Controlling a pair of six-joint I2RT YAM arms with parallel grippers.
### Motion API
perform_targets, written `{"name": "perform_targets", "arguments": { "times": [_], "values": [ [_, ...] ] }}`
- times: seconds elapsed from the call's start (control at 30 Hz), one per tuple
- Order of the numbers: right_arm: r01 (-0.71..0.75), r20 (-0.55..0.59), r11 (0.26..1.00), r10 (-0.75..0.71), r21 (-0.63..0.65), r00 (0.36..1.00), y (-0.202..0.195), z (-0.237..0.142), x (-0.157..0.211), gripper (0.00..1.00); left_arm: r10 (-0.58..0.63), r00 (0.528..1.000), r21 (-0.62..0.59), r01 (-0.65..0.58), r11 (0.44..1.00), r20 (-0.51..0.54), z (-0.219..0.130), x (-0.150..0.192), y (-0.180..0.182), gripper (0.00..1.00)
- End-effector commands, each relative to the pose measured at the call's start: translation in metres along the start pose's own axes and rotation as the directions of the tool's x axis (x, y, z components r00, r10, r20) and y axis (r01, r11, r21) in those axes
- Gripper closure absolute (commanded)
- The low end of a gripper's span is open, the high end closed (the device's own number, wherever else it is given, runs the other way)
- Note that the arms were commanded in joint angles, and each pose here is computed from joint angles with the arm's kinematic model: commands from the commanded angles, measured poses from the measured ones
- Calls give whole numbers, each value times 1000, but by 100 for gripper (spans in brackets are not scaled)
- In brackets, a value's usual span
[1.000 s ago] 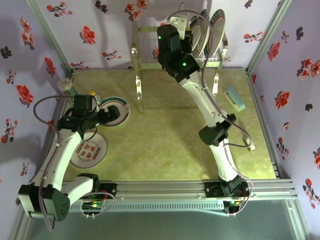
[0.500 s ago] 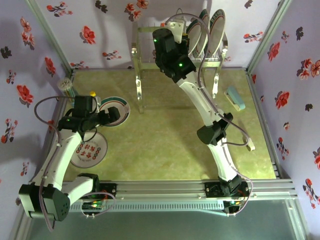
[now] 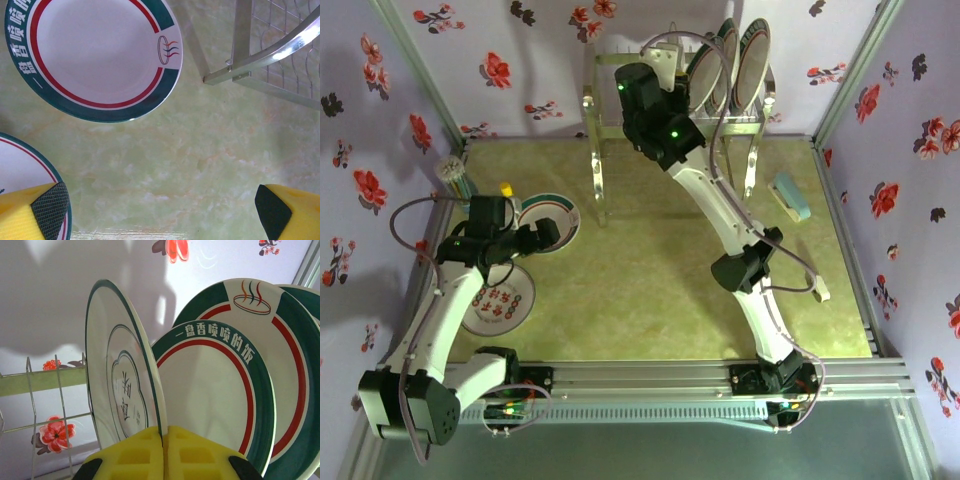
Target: Load the plates into the dish rack
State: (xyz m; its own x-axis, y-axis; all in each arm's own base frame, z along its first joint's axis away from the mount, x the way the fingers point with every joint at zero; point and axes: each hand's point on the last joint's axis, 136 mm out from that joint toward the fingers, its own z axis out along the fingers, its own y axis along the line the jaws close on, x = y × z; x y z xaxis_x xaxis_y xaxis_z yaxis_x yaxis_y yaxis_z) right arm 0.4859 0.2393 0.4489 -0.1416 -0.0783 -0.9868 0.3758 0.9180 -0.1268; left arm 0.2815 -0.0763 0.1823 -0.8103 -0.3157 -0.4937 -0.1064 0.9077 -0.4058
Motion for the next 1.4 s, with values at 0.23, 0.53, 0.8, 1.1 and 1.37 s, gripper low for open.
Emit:
{"name": "perform_targets", "arguments": {
  "times": [0.23,0.53,0.8,1.1,1.37],
  "values": [
    [-12,-19,1000,13,17,1000,-13,-10,2,88,0,1000,6,0,1000,0,-3,4,2,0],
    [-12,-29,1000,13,13,999,-23,-17,-1,86,-15,1000,17,15,1000,2,-3,5,1,0],
    [-20,-29,1000,21,9,999,-29,-27,-2,81,-20,1000,20,20,1000,5,-6,6,1,0],
    [-38,-15,999,38,13,999,-42,-38,-11,78,-22,1000,23,22,1000,10,-11,5,-1,0],
    [-90,39,996,91,-26,995,-65,-63,-48,74,-52,998,-20,53,998,38,-23,-1,4,0]
  ]
}}
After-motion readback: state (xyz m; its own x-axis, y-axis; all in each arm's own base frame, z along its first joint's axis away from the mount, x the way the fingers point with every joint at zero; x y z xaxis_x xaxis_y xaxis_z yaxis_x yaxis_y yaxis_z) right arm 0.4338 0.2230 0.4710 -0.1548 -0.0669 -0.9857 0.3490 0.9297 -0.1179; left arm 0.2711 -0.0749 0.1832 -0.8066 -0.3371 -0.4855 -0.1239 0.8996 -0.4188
